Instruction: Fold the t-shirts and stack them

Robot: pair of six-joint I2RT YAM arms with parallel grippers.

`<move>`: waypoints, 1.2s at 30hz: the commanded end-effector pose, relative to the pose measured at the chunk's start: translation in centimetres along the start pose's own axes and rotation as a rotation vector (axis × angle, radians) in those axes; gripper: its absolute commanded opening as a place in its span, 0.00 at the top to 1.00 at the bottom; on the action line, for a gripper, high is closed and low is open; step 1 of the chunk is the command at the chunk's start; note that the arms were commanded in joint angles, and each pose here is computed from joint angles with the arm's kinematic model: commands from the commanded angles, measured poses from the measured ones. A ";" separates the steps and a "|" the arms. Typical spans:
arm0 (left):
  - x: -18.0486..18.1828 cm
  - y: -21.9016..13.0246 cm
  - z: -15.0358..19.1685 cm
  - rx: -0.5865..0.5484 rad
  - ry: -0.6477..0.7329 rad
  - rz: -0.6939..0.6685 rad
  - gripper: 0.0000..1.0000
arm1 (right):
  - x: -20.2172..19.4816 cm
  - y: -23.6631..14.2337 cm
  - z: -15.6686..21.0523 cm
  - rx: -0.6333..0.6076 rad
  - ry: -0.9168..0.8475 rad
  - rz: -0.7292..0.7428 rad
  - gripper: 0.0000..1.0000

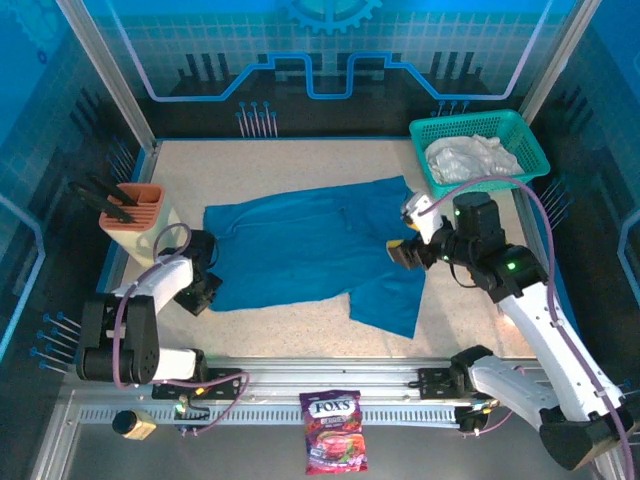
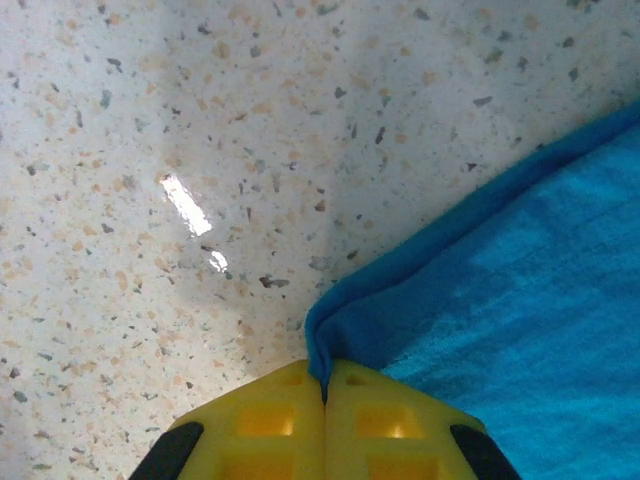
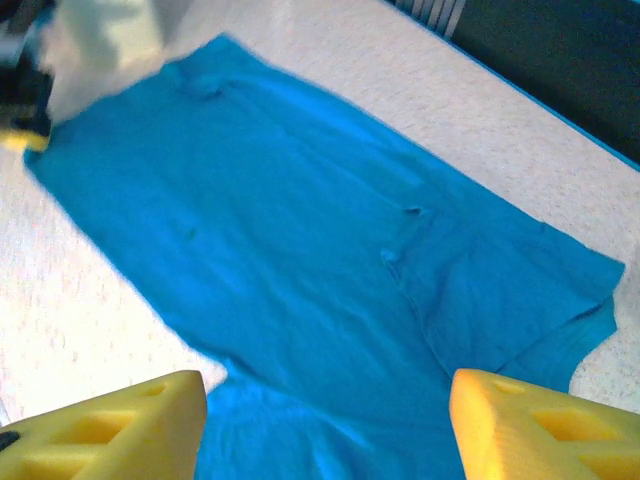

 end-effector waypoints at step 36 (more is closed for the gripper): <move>-4.2 -1.8 -0.8 -0.045 0.086 0.295 1.00 | 9.6 7.5 24.4 1.051 -0.844 -0.383 0.61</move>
Point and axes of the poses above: each hand's point on the last joint's axis, 136 mm out from that joint toward the fingers, its own y axis out along the fingers, its own x axis along the line the jaws close on, z = x × y, the point moved 3 cm from there along -y, back along the fingers, and after that the axes turned 1 degree about -y, right-handed, at the moved point
